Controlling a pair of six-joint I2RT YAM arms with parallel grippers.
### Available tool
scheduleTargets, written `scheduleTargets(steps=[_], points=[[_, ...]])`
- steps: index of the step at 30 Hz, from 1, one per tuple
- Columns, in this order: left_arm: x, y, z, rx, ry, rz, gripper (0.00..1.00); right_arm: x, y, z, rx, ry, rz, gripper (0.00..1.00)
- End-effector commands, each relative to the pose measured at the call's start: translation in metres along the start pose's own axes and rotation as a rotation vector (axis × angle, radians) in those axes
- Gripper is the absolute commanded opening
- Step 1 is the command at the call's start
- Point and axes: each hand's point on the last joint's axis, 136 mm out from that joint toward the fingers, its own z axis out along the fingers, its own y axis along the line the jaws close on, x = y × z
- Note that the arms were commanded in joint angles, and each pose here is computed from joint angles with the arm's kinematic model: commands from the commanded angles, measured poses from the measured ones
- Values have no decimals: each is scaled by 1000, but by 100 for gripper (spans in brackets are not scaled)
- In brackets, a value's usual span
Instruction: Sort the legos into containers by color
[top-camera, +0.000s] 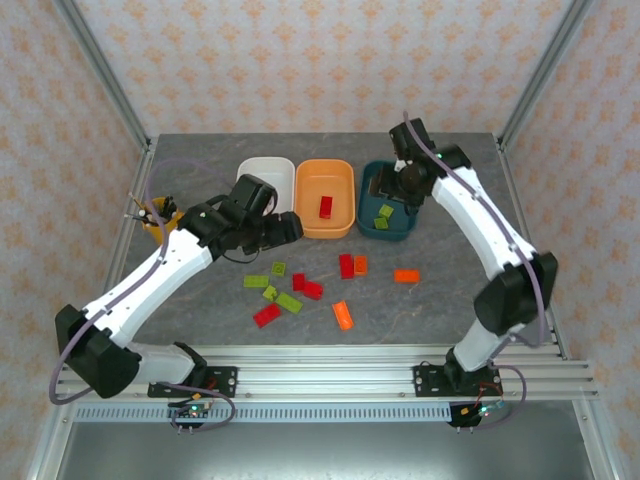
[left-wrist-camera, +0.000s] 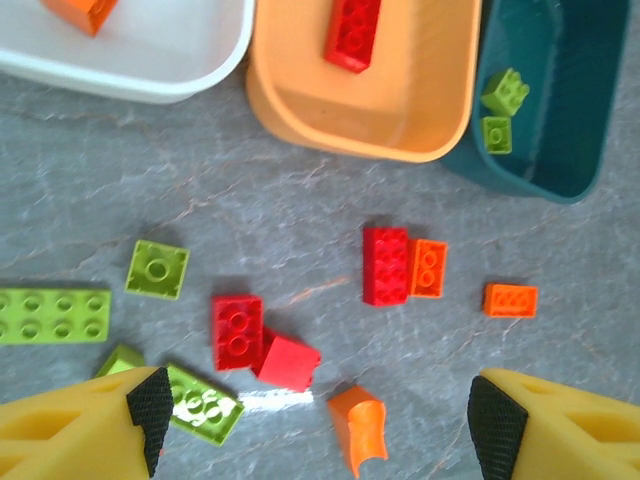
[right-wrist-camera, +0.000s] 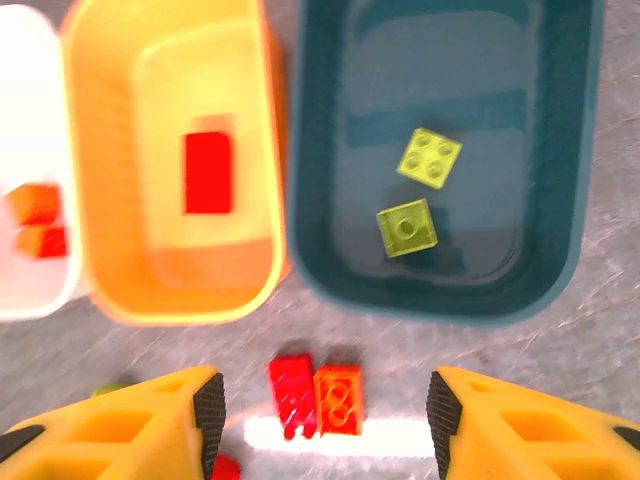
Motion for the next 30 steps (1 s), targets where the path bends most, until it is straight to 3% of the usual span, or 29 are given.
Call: scheduleTargets(steps=[1, 8, 15, 30], points=[[15, 27, -7, -81, 9, -25, 80, 40, 9, -7, -50, 61, -43, 58], [30, 59, -10, -164, 8, -37, 80, 112, 37, -41, -244, 77, -122, 60], [45, 70, 4, -186, 61, -37, 79, 173, 32, -36, -328, 105, -140, 76], [67, 71, 28, -184, 130, -49, 71, 178, 38, -14, -318, 109, -112, 74]])
